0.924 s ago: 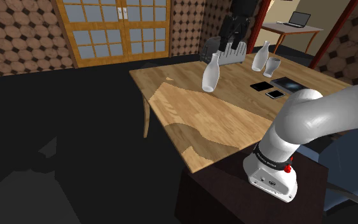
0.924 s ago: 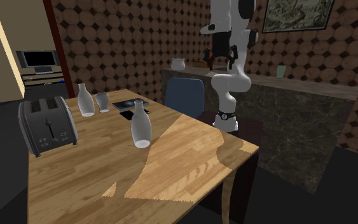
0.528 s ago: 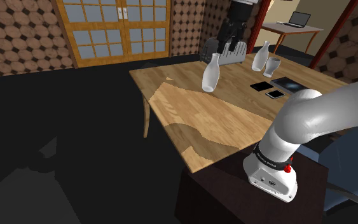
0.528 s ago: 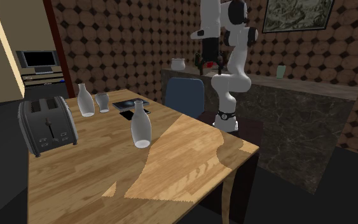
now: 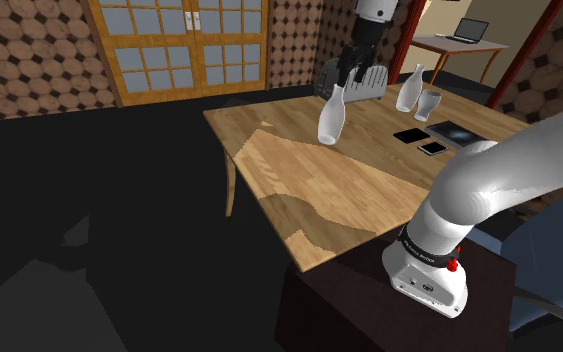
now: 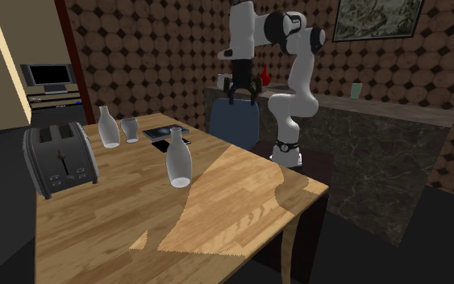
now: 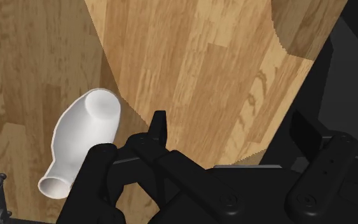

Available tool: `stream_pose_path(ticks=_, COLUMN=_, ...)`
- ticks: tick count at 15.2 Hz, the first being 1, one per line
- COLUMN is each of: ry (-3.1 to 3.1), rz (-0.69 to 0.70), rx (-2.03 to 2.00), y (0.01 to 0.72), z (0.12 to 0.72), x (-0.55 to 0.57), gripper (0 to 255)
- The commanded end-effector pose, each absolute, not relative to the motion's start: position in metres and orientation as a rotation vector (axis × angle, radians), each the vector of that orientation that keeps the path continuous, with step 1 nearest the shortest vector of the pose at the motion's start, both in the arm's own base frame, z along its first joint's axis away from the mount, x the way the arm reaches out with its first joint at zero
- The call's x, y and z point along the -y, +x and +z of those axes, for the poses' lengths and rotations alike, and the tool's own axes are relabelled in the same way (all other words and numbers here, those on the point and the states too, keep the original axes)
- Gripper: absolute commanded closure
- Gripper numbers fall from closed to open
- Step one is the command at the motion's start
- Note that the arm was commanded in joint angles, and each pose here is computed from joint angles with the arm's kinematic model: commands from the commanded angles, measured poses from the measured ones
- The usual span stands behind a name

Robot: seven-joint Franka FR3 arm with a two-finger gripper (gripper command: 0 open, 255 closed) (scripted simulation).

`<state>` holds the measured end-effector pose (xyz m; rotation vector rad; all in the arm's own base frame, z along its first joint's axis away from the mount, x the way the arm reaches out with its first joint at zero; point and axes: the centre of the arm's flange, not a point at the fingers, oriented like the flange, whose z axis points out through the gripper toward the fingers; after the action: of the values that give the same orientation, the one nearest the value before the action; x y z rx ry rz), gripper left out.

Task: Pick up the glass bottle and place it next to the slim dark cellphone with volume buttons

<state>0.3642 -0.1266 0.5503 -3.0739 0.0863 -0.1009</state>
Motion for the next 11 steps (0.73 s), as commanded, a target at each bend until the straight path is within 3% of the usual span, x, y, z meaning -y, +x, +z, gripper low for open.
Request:
stream_pose_path(ticks=1, ry=-3.083, rz=-0.110, rx=-0.091, y=0.377, z=0.539, x=0.149, gripper=0)
stream_pose_path(ticks=11, ry=-3.121, rz=-0.148, rx=-0.119, y=0.435, z=0.495, x=0.251, gripper=0)
